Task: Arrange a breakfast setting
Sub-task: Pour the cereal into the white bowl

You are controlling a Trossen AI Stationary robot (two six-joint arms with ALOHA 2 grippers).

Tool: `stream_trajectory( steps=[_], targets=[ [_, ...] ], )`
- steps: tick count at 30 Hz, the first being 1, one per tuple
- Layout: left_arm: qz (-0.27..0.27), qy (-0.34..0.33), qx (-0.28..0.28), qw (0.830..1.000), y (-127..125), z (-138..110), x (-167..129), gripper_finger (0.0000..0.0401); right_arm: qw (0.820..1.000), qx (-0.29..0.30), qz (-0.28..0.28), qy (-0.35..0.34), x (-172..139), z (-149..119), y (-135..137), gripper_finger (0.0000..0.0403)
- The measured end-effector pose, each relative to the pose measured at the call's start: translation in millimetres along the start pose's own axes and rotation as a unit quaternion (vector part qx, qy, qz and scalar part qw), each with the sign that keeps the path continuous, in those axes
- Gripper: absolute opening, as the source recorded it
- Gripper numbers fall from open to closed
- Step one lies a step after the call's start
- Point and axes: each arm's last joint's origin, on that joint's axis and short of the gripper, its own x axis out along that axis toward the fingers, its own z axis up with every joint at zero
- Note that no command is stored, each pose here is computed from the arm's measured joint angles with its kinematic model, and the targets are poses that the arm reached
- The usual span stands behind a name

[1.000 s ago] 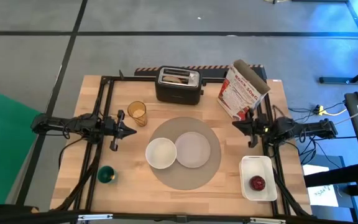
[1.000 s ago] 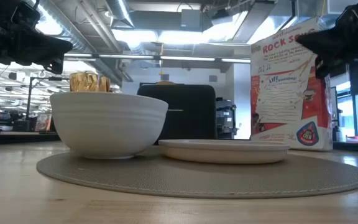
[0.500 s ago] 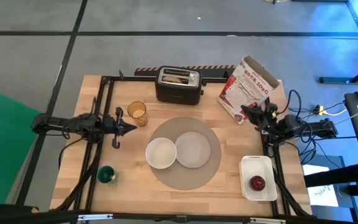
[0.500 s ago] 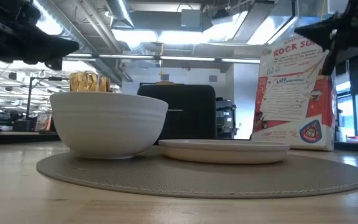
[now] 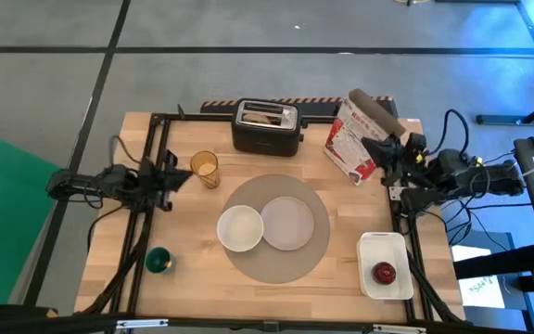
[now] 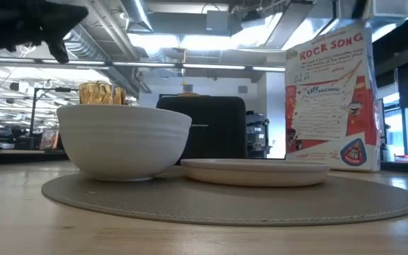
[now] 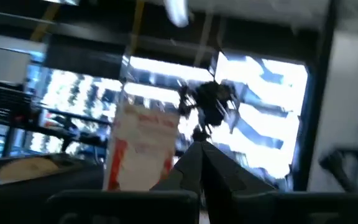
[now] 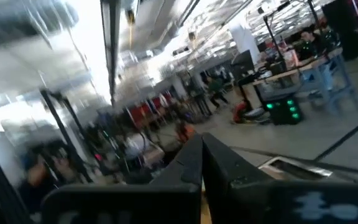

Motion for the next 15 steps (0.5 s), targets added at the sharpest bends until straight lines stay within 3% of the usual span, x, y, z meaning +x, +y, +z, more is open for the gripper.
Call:
stream_trajectory(
  steps=[3, 8, 13, 15],
  targets=[
    [0.04, -0.024, -0.041, 0.998, 2.1, 3.7, -0.1, 0.0, 0.999, -0.042, -0.003, 0.013, 15.5, 27.8, 17.7, 0.0],
    [0.04, -0.041, -0.045, 0.997, 0.2, 14.8, 1.9, 0.0, 0.99, -0.118, -0.044, 0.059, 24.9, 77.7, 36.3, 0.0024],
    [0.044, 0.007, 0.033, 0.998, -7.1, 34.2, 15.9, 0.0, 0.974, -0.154, -0.098, 0.131, 16.6, 111.6, 39.3, 0.0112],
    [0.05, 0.035, 0.062, 0.996, -11.2, 42.7, 26.1, 0.0, 0.965, -0.151, -0.151, 0.15, 11.2, 115.9, 35.1, 0.016]
  ],
)
